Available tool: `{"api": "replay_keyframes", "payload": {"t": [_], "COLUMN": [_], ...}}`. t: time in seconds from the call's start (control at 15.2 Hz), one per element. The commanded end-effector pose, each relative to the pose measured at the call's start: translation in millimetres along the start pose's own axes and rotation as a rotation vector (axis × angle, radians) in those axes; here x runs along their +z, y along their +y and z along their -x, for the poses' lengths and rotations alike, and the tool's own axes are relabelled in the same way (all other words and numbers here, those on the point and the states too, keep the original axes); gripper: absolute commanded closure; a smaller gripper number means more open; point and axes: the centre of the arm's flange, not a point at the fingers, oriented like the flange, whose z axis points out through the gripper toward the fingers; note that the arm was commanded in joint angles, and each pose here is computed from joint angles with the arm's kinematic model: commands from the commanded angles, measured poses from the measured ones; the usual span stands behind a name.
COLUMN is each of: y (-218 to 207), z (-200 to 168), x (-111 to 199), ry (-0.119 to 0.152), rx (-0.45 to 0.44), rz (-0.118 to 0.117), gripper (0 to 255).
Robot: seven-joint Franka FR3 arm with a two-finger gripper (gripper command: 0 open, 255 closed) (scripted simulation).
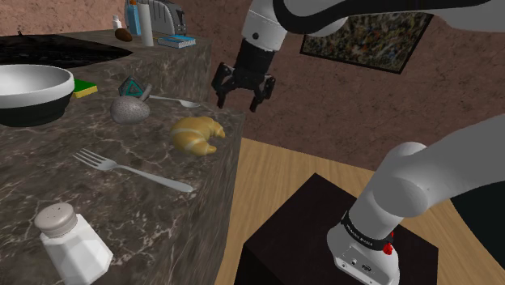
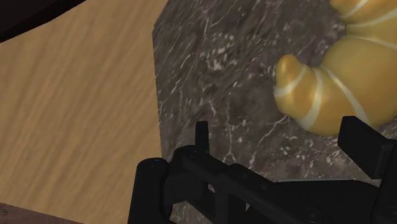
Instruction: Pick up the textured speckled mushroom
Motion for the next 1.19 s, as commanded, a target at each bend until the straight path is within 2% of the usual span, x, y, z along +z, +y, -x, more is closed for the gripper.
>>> {"api": "replay_keyframes", "payload": {"t": [0.0,0.53,1.12], "y": [-26.5,-113.3,-204.7], "z": [-3.7,-32.6,-83.5], "x": [5.5,26.0,38.8], "ry": [0.034,0.166,0.314], "rx": [0.043,0.200,0.377], "rz": [-0.015,-0.059,-0.108], "gripper": [0,0,0]}}
